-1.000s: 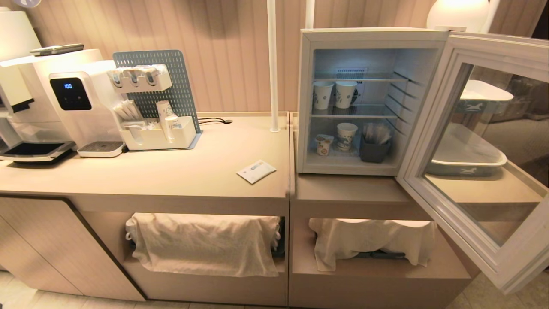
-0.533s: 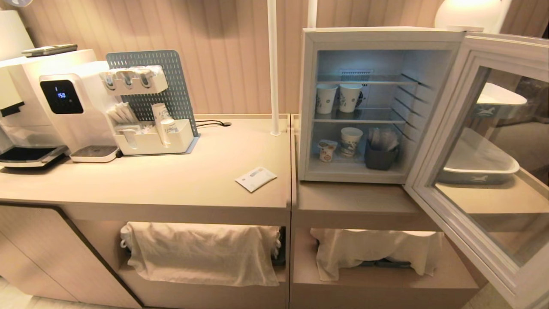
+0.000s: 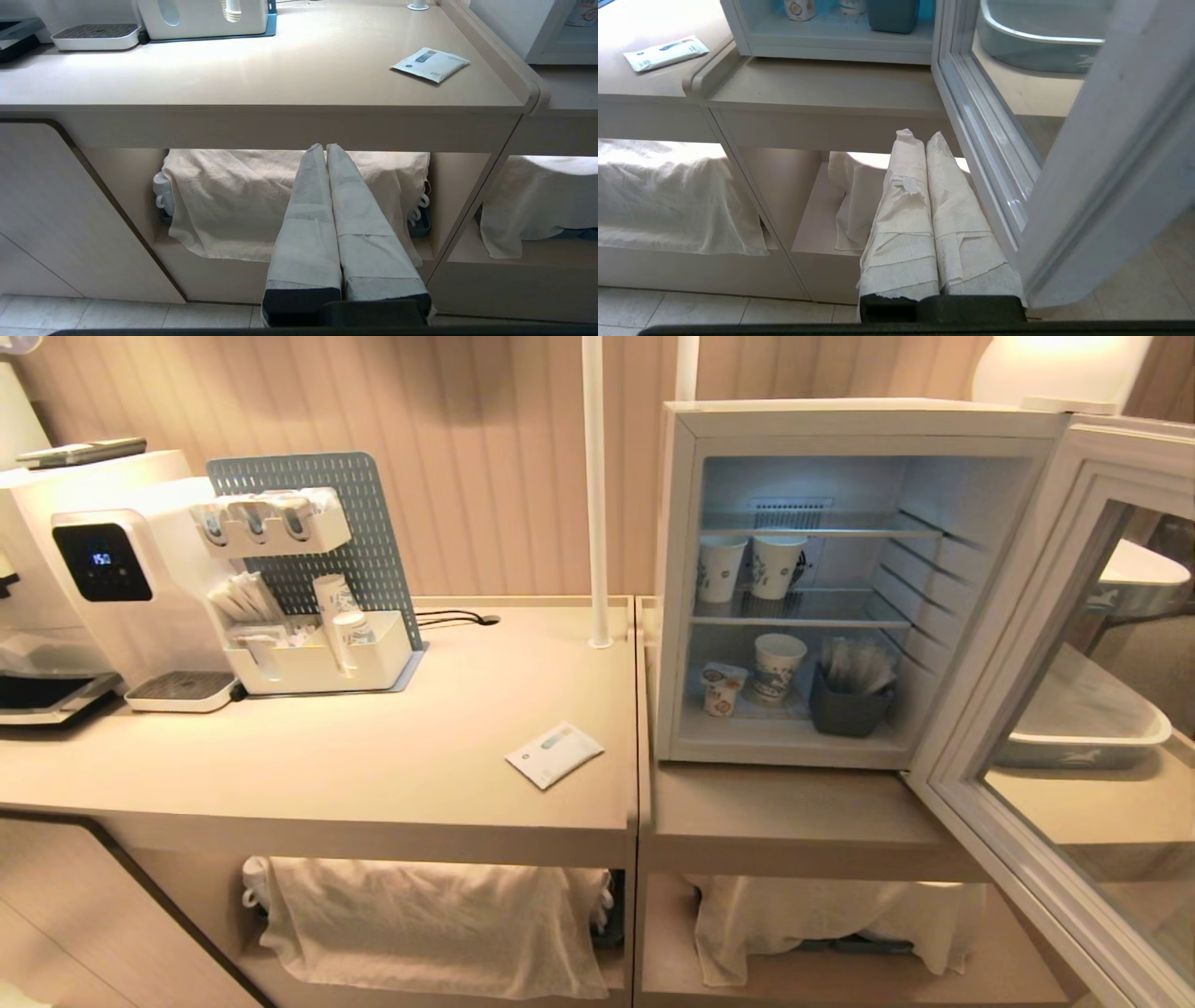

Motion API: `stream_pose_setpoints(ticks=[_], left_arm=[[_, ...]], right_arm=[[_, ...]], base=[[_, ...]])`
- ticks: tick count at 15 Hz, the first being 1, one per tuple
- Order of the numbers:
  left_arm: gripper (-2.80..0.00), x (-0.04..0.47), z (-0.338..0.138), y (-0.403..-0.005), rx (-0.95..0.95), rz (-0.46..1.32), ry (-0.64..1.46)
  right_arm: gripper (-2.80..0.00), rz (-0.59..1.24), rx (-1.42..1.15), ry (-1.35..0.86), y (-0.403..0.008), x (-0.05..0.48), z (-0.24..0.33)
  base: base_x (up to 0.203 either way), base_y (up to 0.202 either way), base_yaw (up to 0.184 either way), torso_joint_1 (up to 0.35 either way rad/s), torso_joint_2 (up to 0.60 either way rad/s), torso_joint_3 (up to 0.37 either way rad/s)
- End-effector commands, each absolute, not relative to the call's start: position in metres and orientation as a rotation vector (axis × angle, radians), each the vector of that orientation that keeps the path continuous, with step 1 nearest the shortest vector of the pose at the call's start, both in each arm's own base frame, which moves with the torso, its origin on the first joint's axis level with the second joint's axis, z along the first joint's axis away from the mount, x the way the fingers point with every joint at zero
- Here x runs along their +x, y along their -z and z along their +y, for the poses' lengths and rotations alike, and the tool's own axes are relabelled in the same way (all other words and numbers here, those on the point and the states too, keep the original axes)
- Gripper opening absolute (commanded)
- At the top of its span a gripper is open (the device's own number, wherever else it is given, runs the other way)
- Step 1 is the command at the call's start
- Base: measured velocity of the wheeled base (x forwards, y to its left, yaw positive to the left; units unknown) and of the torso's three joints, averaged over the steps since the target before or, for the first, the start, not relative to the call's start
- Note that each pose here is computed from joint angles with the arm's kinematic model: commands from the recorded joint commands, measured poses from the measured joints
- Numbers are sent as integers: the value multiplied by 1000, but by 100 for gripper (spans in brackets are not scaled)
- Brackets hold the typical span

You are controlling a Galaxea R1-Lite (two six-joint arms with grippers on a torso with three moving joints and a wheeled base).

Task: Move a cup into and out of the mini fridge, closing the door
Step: Take the yoghurt out of the freezer

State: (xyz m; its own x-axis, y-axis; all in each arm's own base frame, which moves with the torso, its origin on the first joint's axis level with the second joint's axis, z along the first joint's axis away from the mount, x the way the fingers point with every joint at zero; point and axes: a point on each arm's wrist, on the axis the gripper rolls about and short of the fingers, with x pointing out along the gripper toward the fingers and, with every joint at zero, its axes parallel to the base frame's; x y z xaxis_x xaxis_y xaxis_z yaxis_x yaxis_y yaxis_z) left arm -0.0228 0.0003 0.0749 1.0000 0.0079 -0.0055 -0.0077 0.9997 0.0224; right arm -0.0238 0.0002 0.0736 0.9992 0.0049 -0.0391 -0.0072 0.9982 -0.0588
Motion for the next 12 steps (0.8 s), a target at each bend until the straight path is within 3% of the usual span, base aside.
stream_pose_setpoints(ticks=[1, 12], left_arm=[[-280, -23, 0, -74, 22, 9, -8], [-280, -23, 0, -75, 8, 8, -9]], right_arm=[[-280, 38, -60, -7, -73, -24, 0], [-280, 46, -61, -7, -73, -24, 0]], base=[[0, 0, 0, 0, 0, 0], [0, 0, 0, 0, 0, 0]])
